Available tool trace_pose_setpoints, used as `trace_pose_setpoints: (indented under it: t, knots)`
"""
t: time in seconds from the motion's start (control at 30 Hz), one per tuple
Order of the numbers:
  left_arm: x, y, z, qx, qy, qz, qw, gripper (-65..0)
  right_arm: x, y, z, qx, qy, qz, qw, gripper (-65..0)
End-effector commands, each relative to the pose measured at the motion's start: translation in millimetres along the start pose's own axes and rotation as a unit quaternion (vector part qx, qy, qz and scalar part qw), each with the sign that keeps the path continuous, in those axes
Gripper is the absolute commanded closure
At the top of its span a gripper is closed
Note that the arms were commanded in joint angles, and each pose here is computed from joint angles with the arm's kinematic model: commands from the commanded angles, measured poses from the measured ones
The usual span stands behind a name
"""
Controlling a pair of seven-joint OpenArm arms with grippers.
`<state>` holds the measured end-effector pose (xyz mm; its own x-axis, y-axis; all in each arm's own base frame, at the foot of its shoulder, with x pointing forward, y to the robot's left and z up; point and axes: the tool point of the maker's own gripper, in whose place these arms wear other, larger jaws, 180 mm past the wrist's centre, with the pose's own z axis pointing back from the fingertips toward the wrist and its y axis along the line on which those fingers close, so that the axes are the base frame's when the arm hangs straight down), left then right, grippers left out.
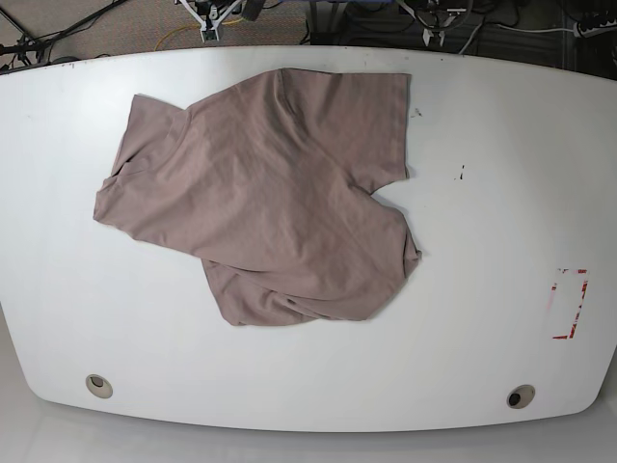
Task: Fold the T-shirt properly
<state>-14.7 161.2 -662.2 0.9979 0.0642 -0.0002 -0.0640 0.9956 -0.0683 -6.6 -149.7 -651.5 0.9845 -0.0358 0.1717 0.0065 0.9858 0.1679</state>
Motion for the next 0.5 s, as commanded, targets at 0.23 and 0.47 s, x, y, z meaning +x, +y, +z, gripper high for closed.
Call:
trace_pose_setpoints:
  t: [0.23,0.47]
  knots:
    - [20,9,3,0.015,-0.031,0.000,0.999,-31.1,15,10,-4,0.008,-0.016,0.000,0.9998,-14.4]
    - [19,9,3,0.015,-0.030,0.000,0.999,-31.1,18,12,-5,0.009,-0.018,0.000,0.9998,-14.3]
